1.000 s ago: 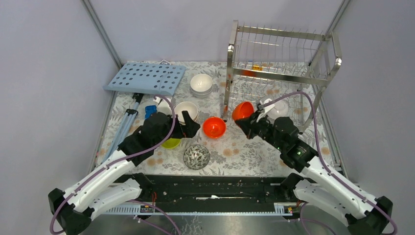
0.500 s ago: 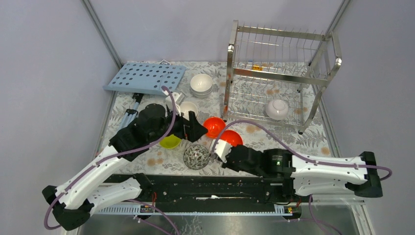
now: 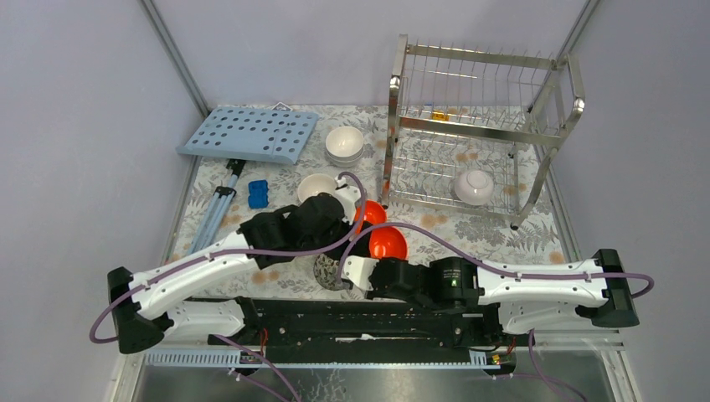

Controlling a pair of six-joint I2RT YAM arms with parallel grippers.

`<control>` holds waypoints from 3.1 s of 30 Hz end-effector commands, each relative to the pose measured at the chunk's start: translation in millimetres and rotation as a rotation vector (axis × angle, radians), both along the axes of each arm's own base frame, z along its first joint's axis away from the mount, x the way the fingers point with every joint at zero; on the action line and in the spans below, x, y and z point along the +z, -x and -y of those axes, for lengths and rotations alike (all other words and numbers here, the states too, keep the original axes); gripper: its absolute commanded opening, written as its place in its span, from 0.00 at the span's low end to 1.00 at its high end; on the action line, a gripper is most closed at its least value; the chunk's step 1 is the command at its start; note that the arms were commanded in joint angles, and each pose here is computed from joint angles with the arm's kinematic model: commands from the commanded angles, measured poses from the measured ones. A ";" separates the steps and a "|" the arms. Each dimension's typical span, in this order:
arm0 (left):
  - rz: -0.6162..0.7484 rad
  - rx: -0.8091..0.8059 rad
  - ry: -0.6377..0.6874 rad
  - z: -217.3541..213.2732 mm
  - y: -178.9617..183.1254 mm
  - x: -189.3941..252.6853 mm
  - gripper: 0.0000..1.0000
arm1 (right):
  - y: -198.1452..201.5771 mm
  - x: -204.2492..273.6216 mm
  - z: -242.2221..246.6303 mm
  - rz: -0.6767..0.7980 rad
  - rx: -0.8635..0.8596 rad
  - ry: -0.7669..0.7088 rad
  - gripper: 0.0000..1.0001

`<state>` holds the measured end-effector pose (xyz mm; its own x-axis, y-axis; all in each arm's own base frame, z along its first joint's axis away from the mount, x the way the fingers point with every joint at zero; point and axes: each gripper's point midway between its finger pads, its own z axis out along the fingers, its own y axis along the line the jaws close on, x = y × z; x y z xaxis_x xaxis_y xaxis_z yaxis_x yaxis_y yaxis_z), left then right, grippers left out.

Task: Unload the bowls from the dish rack
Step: Place the bowl with the bowl.

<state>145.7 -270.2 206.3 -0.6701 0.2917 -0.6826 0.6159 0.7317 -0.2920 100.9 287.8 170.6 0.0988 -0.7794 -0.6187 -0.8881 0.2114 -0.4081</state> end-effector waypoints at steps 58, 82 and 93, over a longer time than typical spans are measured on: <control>-0.048 0.496 0.040 -0.1 -167.2 -84.1 0.00 | -47.2 27.7 86.4 -0.072 -0.928 -0.816 0.82; -0.034 0.488 0.036 -10.8 -156.8 -63.0 0.65 | -60.5 29.2 76.2 -0.029 -0.956 -0.728 0.78; -0.046 0.494 -0.009 -17.6 -153.1 -87.9 0.23 | -111.0 12.1 108.1 -0.145 -1.190 -0.777 0.59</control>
<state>291.6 -254.2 122.0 -0.7761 -0.0533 -0.6283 0.1881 0.9315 -0.3114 198.5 188.7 176.0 -0.4500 0.0809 -0.8894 -0.1170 0.9820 0.1485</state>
